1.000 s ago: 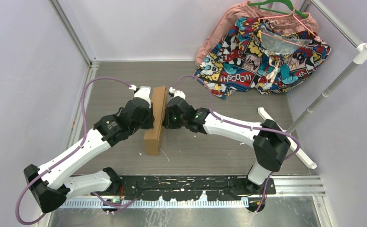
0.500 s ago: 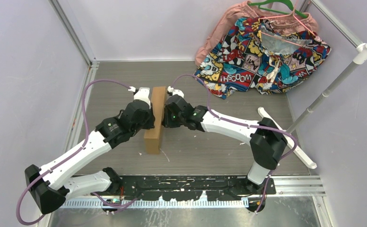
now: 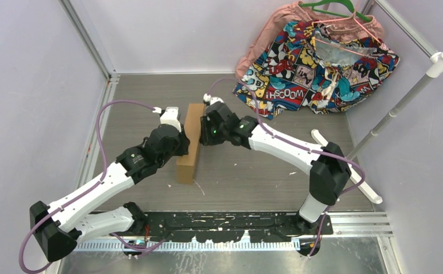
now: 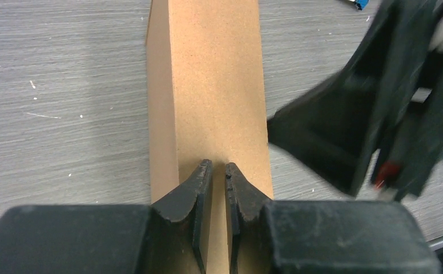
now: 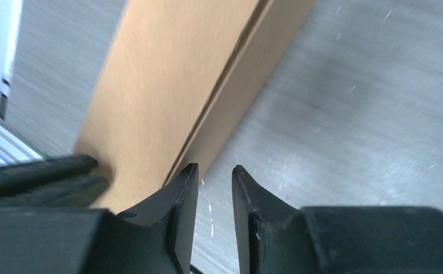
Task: Fold the paper box
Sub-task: Close the paper box at the center of the board.
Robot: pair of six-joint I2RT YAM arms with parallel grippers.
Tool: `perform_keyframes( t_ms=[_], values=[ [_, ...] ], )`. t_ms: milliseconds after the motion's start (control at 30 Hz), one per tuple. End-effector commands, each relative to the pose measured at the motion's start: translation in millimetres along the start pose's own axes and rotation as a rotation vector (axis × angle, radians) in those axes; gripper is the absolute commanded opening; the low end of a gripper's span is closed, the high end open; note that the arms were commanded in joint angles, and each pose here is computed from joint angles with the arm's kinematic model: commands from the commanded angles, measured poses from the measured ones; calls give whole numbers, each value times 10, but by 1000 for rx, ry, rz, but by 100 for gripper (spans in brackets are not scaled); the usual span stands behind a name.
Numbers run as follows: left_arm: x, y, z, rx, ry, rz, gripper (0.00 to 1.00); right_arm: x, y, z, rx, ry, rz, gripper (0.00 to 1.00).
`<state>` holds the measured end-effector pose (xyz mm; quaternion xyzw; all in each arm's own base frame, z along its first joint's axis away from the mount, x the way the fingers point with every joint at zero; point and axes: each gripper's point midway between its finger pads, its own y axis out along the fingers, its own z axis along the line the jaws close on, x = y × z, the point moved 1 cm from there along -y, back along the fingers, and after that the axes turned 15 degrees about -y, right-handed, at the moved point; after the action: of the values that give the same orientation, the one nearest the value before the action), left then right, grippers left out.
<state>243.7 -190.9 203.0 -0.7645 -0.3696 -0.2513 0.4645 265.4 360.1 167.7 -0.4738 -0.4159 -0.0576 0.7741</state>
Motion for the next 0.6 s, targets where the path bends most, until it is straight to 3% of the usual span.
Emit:
perform_keyframes(
  t_ms=[0, 233, 567],
  values=[
    [-641, 45, 484, 155, 81, 225, 16, 778, -476, -232, -3, -34, -184, 35],
    [-592, 36, 542, 180, 90, 213, 16, 1138, -494, -286, 37, -110, -183, 34],
    [-556, 9, 583, 185, 83, 206, 16, 1141, -78, -234, 87, -147, -149, 32]
  ],
)
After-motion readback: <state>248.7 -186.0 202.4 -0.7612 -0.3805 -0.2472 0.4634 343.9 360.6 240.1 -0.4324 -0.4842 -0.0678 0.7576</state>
